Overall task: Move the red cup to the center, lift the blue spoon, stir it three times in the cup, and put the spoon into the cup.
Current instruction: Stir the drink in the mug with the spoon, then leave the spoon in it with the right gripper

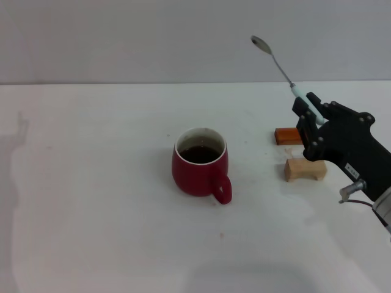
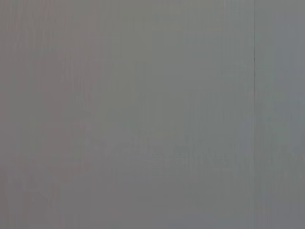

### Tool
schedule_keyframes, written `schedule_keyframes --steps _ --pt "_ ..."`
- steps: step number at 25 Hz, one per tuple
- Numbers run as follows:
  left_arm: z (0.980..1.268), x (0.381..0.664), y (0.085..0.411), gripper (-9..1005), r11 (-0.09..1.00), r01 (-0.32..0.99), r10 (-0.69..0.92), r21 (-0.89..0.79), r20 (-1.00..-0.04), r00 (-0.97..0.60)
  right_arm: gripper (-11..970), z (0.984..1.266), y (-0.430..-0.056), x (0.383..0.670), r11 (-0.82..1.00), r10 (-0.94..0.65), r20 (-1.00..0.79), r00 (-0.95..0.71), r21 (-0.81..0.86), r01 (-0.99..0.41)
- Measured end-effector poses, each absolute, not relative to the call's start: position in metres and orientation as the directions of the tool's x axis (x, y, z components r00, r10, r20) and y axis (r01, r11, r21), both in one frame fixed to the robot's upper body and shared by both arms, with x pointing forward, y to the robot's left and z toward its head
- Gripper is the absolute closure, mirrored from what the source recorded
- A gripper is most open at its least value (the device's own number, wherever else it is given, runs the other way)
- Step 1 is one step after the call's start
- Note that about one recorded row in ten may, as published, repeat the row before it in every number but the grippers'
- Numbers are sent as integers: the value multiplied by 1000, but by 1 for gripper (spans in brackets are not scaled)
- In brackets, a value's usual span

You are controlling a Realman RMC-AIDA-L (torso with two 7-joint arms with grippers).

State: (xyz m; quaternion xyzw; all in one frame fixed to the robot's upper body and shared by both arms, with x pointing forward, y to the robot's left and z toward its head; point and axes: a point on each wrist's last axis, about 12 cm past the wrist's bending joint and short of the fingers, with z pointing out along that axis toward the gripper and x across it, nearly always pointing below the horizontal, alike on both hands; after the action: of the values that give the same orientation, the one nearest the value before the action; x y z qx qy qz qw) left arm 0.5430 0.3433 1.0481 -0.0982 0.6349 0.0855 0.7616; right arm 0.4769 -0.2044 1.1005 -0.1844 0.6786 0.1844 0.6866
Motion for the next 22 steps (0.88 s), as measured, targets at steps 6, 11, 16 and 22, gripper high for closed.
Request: schedule_keyframes --steps 6,11,16,22 --pt "1048 543 343 154 966 -255 5 -42 -984 179 821 1123 -194 478 852 -54 -999 -5 -44 -521" --pt "1048 543 343 154 966 -252 -5 -52 -983 183 820 1140 -189 482 851 -88 -995 -49 -50 -523" --pt "1048 543 343 154 966 -253 -8 -56 -983 185 820 1158 -182 489 854 -127 -988 -88 -64 -516" --pt "1049 543 343 154 965 -255 -11 -59 -982 186 820 1187 -169 496 845 -202 -972 -121 -110 -524"
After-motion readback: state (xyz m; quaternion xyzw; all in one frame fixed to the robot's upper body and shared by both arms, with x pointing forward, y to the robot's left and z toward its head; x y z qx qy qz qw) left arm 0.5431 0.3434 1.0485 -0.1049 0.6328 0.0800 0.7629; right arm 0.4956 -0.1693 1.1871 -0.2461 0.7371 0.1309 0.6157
